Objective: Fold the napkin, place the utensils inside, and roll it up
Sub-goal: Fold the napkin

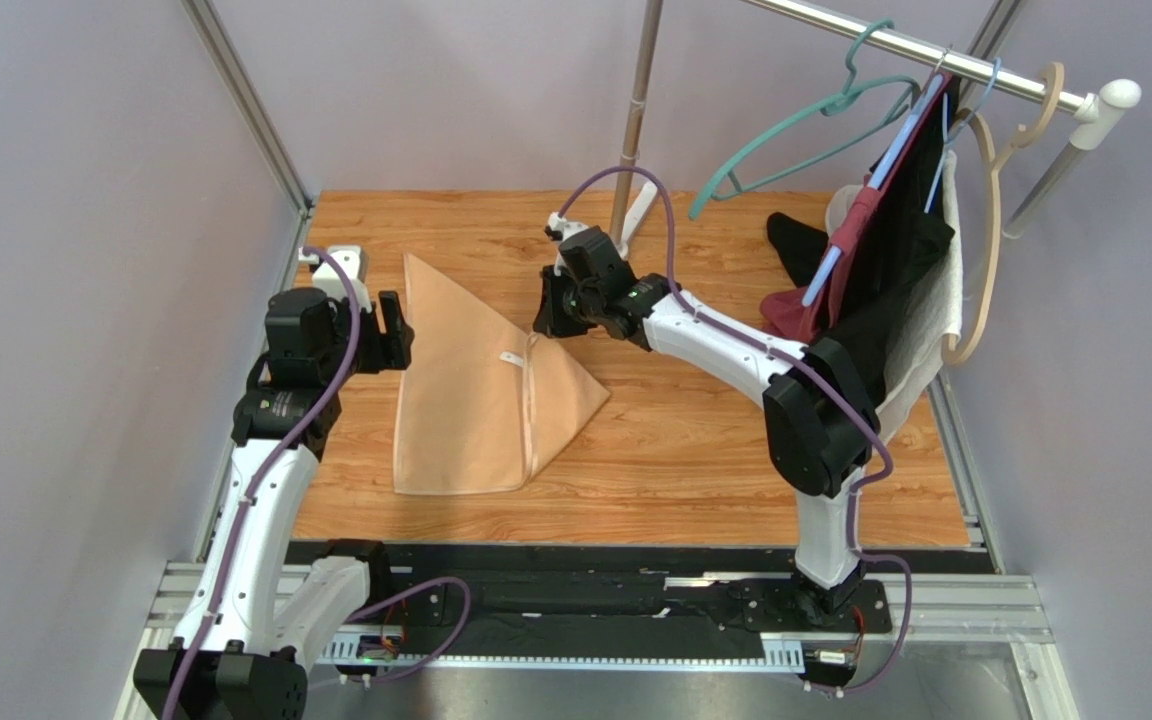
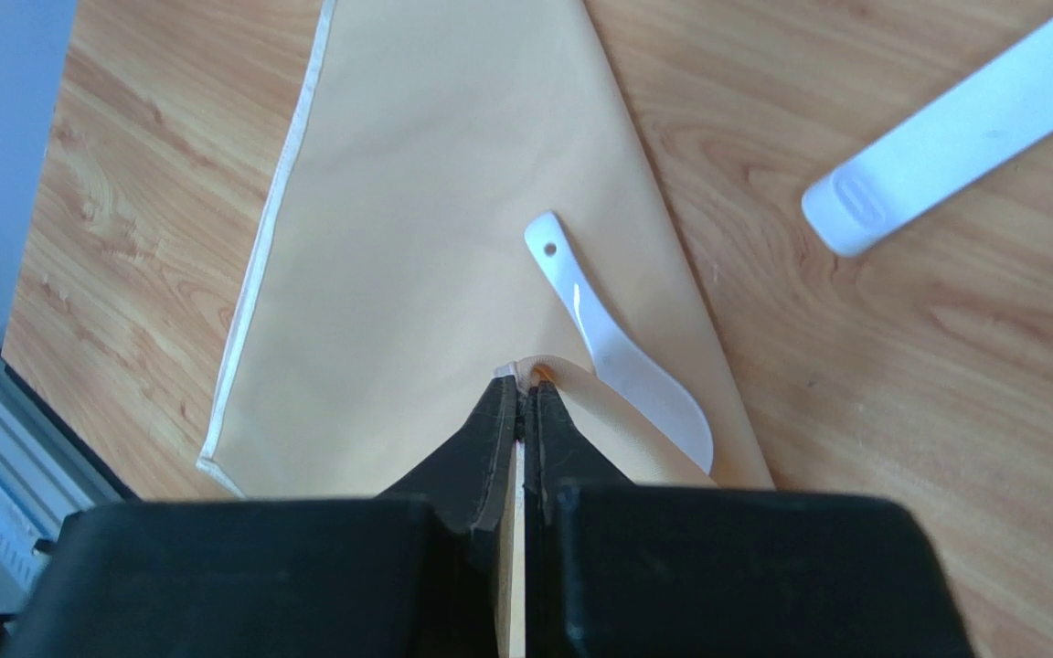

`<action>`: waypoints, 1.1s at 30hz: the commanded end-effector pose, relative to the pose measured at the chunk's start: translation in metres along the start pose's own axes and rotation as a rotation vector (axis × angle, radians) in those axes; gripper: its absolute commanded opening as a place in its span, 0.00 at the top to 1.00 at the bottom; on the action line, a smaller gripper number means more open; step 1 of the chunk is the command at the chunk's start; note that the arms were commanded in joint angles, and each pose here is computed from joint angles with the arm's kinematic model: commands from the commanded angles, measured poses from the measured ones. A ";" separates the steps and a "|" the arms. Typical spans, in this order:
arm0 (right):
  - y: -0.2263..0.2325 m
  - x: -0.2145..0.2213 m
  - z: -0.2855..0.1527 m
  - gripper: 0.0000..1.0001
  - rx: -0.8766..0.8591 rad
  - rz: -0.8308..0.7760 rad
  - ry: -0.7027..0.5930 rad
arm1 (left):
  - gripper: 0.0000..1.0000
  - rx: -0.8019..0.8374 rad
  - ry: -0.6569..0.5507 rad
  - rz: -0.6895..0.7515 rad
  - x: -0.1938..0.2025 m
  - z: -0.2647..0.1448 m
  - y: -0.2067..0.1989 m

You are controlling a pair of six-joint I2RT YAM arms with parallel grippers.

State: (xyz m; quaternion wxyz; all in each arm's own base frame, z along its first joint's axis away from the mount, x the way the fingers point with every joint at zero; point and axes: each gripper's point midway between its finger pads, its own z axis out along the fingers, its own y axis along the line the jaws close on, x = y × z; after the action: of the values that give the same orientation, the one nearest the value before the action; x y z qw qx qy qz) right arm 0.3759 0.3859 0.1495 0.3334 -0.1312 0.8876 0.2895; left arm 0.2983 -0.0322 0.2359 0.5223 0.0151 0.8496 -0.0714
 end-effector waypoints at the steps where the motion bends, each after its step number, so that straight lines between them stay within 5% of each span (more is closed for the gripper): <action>1: 0.011 -0.033 0.008 1.00 -0.013 -0.050 -0.084 | 0.26 0.015 -0.062 0.004 -0.021 -0.008 -0.006; 33: 0.024 -0.030 0.083 1.00 -0.056 -0.144 -0.043 | 0.26 0.021 -0.041 0.024 -0.016 -0.005 -0.011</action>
State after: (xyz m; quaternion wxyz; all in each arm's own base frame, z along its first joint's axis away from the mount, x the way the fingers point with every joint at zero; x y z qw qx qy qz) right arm 0.4183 0.4491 0.1211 0.3439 -0.1923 0.8700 0.2965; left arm 0.2971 -0.0400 0.2361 0.5221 0.0264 0.8494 -0.0726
